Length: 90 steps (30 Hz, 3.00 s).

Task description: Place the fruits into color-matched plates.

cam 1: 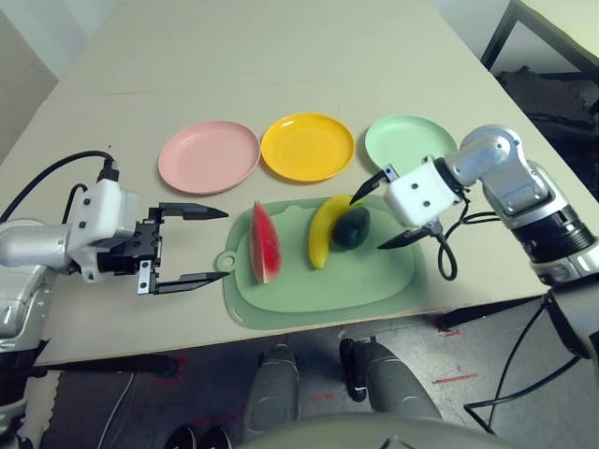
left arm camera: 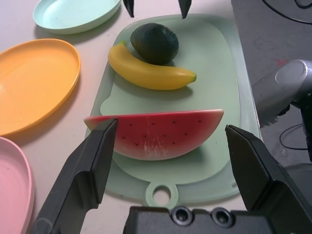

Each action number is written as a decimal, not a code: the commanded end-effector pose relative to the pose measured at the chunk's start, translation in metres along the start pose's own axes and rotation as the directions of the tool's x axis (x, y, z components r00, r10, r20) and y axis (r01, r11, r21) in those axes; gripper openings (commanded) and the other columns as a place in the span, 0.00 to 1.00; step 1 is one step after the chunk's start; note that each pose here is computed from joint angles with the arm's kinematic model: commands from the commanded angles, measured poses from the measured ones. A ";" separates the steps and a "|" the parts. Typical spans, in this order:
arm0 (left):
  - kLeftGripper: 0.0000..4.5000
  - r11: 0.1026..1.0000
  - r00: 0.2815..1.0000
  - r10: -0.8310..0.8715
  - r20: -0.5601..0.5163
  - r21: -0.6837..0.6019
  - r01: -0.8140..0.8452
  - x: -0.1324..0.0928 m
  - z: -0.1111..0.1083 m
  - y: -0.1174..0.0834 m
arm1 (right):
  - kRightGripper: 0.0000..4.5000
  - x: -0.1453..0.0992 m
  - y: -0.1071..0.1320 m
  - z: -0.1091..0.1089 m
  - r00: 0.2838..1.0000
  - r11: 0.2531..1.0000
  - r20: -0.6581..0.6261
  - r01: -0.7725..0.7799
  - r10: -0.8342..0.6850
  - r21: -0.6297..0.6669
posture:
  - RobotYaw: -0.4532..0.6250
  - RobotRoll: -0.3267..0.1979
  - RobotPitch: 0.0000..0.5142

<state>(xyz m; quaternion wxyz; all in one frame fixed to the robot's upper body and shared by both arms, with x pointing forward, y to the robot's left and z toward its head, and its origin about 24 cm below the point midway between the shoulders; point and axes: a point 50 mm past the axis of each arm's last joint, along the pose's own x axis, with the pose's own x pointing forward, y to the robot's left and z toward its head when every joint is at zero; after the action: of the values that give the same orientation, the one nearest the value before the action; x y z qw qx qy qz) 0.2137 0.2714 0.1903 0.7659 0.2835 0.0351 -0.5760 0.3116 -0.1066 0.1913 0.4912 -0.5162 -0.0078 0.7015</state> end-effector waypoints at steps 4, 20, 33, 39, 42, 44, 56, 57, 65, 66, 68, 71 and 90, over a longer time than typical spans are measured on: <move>1.00 1.000 0.999 -0.020 -0.025 0.012 0.020 0.000 0.003 -0.001 | 0.99 0.005 0.000 -0.007 1.000 1.000 -0.027 0.003 -0.003 0.007 | 0.47 0.62 0.34; 1.00 1.000 0.999 -0.015 -0.043 0.013 0.015 -0.003 0.002 -0.001 | 0.99 0.027 0.002 -0.008 0.999 0.999 -0.013 -0.036 0.036 0.014 | 0.47 0.62 0.35; 1.00 1.000 0.999 0.001 -0.046 0.031 0.000 -0.004 0.004 0.002 | 0.83 0.031 0.007 -0.015 0.996 0.993 -0.050 -0.065 0.070 0.095 | 0.47 0.62 0.33; 1.00 0.999 0.999 0.001 -0.044 0.036 0.001 -0.003 0.004 0.004 | 0.34 0.030 0.007 -0.015 0.997 0.992 -0.054 -0.056 0.062 0.114 | 0.46 0.62 0.33; 1.00 0.999 0.999 0.000 -0.043 0.037 0.001 -0.003 0.004 0.005 | 0.09 0.028 0.007 -0.016 0.996 0.991 -0.060 -0.051 0.059 0.121 | 0.46 0.62 0.33; 1.00 0.999 0.999 0.000 -0.043 0.037 0.001 -0.002 0.004 0.005 | 0.00 0.026 0.007 -0.016 0.996 0.991 -0.064 -0.049 0.057 0.123 | 0.46 0.62 0.33; 1.00 0.999 0.999 0.000 -0.039 0.042 0.002 0.000 0.004 0.006 | 0.04 0.008 0.008 -0.025 0.986 0.992 -0.146 -0.060 0.075 0.109 | 0.45 0.62 0.32; 1.00 0.999 0.999 0.000 -0.040 0.042 0.002 0.000 0.004 0.006 | 0.08 0.002 0.009 -0.027 0.982 0.993 -0.173 -0.065 0.082 0.102 | 0.45 0.62 0.32; 1.00 0.999 0.999 -0.013 -0.043 0.046 0.015 0.001 0.002 0.007 | 0.71 -0.045 0.004 -0.028 0.958 0.993 -0.277 -0.050 0.079 0.108 | 0.44 0.62 0.32; 1.00 0.999 0.999 -0.015 -0.044 0.046 0.017 0.001 0.001 0.007 | 0.78 -0.049 0.003 -0.023 0.962 0.992 -0.263 -0.042 0.073 0.121 | 0.44 0.62 0.32; 1.00 0.999 0.999 -0.017 -0.044 0.047 0.019 0.001 0.001 0.007 | 0.95 -0.052 0.003 -0.016 0.969 0.989 -0.236 -0.032 0.066 0.144 | 0.43 0.62 0.32; 1.00 0.999 0.999 -0.022 -0.043 0.048 0.024 0.002 0.001 0.007 | 1.00 -0.051 0.006 -0.005 0.983 0.975 -0.181 0.019 0.022 0.223 | 0.44 0.62 0.33; 1.00 0.997 0.997 -0.050 -0.052 0.051 0.052 -0.002 0.004 0.009 | 1.00 -0.015 0.015 0.053 0.887 0.331 -0.172 0.331 -0.428 0.884 | 0.43 0.62 0.38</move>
<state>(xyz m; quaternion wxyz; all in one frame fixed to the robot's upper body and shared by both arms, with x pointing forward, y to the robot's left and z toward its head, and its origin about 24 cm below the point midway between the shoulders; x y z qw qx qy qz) 0.2202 0.2730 0.1971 0.7484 0.3138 0.0403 -0.5829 0.2665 -0.0972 0.2178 0.8315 -0.1452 0.2109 0.4929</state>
